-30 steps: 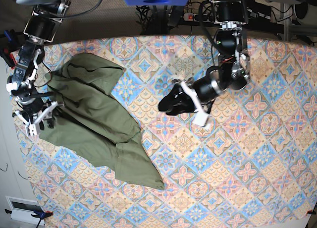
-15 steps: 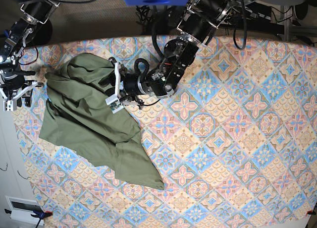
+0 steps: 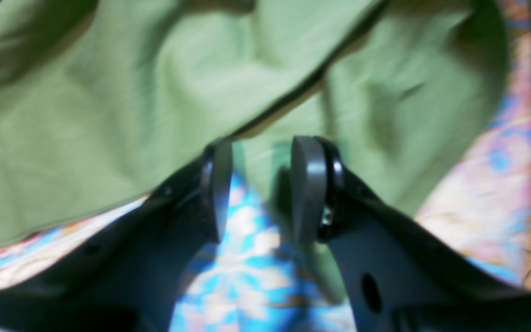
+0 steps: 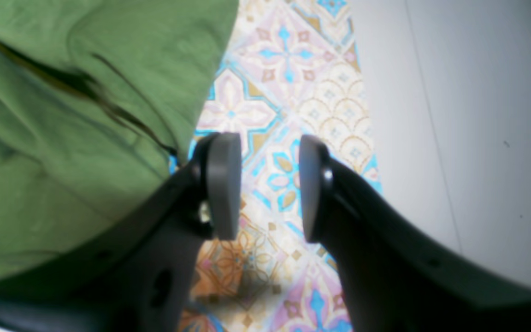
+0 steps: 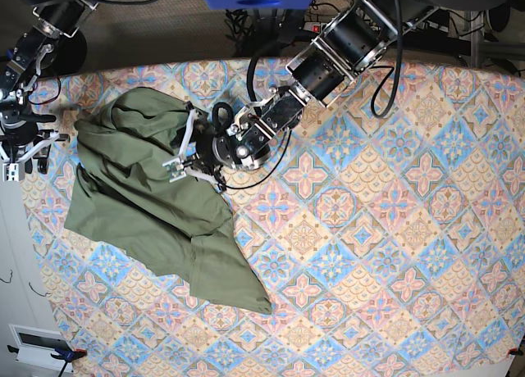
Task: Layout the t-shirt on the table in an organized manner, then fold the t-shirt properly
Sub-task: 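Grasp the shirt's edge with the left gripper, then drag the held shirt edge with the left gripper toward the left arm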
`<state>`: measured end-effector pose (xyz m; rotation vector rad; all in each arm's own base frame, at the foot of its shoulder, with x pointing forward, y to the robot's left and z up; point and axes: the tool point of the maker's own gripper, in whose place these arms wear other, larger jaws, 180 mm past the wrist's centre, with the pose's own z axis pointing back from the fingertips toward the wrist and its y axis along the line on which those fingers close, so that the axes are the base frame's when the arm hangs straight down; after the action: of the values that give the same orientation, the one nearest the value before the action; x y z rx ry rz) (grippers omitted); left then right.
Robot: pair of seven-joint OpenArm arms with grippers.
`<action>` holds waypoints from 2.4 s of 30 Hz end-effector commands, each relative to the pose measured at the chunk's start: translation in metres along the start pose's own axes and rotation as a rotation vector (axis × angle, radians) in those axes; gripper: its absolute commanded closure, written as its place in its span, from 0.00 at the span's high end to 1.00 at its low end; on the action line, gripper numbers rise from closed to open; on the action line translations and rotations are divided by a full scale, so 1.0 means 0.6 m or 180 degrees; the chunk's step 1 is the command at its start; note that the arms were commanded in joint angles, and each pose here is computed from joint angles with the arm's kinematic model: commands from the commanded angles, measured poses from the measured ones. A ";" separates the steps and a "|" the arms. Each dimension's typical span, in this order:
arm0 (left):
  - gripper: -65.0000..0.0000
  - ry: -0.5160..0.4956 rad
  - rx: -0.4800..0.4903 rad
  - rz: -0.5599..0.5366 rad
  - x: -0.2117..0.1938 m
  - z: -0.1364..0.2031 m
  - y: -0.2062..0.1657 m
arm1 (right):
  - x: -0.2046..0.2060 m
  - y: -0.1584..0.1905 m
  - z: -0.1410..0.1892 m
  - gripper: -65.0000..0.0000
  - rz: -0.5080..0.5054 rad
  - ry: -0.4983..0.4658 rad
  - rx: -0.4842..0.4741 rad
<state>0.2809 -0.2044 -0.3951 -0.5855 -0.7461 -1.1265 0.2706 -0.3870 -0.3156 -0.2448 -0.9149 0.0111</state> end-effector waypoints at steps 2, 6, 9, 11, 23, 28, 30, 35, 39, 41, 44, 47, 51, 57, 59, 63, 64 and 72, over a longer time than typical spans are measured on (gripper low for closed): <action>0.33 -0.0192 -0.0042 -0.0073 0.034 -0.008 0.002 | 0.032 -0.015 0.007 0.31 0.0055 -0.0172 -0.0059; 0.32 -0.0224 -0.0014 -0.0066 0.029 -0.015 0.021 | 0.028 -0.015 0.011 0.31 0.0089 -0.0050 -0.0076; 0.32 -0.0312 -0.0005 -0.0039 0.030 -0.018 0.028 | 0.050 -0.013 0.022 0.31 0.0180 -0.0127 -0.0107; 0.31 -0.0331 0.0033 -0.0034 0.029 -0.019 0.044 | 0.063 -0.012 0.029 0.31 0.0230 -0.0188 -0.0125; 0.00 -0.0209 0.0238 -0.0204 0.022 -0.028 0.070 | 0.073 -0.010 0.040 0.31 0.0322 -0.0144 -0.0163; 0.00 -0.0189 0.0291 -0.0320 0.014 0.028 0.068 | 0.069 -0.007 0.040 0.31 0.0330 -0.0128 -0.0147; 0.00 -0.0170 0.0378 -0.0238 -0.009 0.065 0.096 | 0.069 -0.005 0.039 0.31 0.0328 -0.0127 -0.0140; 0.00 -0.0168 0.0710 0.0335 -0.089 0.158 0.187 | 0.074 0.005 0.039 0.31 0.0249 -0.0201 -0.0037; 0.00 -0.0171 0.1008 0.0578 -0.144 0.242 0.244 | 0.091 0.027 0.041 0.31 0.0058 -0.0387 0.0199; 0.00 -0.0232 0.1136 0.0637 -0.155 0.288 0.265 | 0.084 0.035 0.044 0.31 0.0010 -0.0378 0.0276; 0.00 -0.0496 0.1321 0.0939 -0.155 0.353 0.299 | 0.061 0.037 0.045 0.31 0.0023 -0.0223 0.0296; 0.00 -0.0815 0.1504 0.1340 -0.155 0.404 0.333 | 0.050 0.039 0.045 0.31 0.0031 -0.0128 0.0304; 0.00 -0.0946 0.1661 0.1870 -0.185 0.451 0.355 | 0.036 0.071 0.045 0.31 0.0164 -0.0037 0.0458; 0.27 -0.0822 0.1636 0.2308 -0.217 0.474 0.328 | 0.026 0.112 0.050 0.31 0.0346 0.0019 0.0654; 0.41 -0.0782 0.1607 0.2303 -0.215 0.480 0.306 | 0.024 0.113 0.050 0.31 0.0349 0.0030 0.0660; 0.55 -0.0846 0.1592 0.2300 -0.213 0.500 0.262 | 0.024 0.114 0.050 0.31 0.0353 0.0032 0.0669; 0.55 -0.0875 0.1544 0.2323 -0.212 0.500 0.249 | 0.024 0.114 0.050 0.31 0.0353 0.0037 0.0668; 0.55 -0.0686 0.1322 0.2599 -0.262 0.476 0.164 | 0.024 0.114 0.050 0.31 0.0353 0.0037 0.0668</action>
<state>0.2607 0.1304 -0.3564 -0.5705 -0.7360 -0.1409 0.2546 -0.3094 -0.3172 -0.0824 -0.8317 0.1917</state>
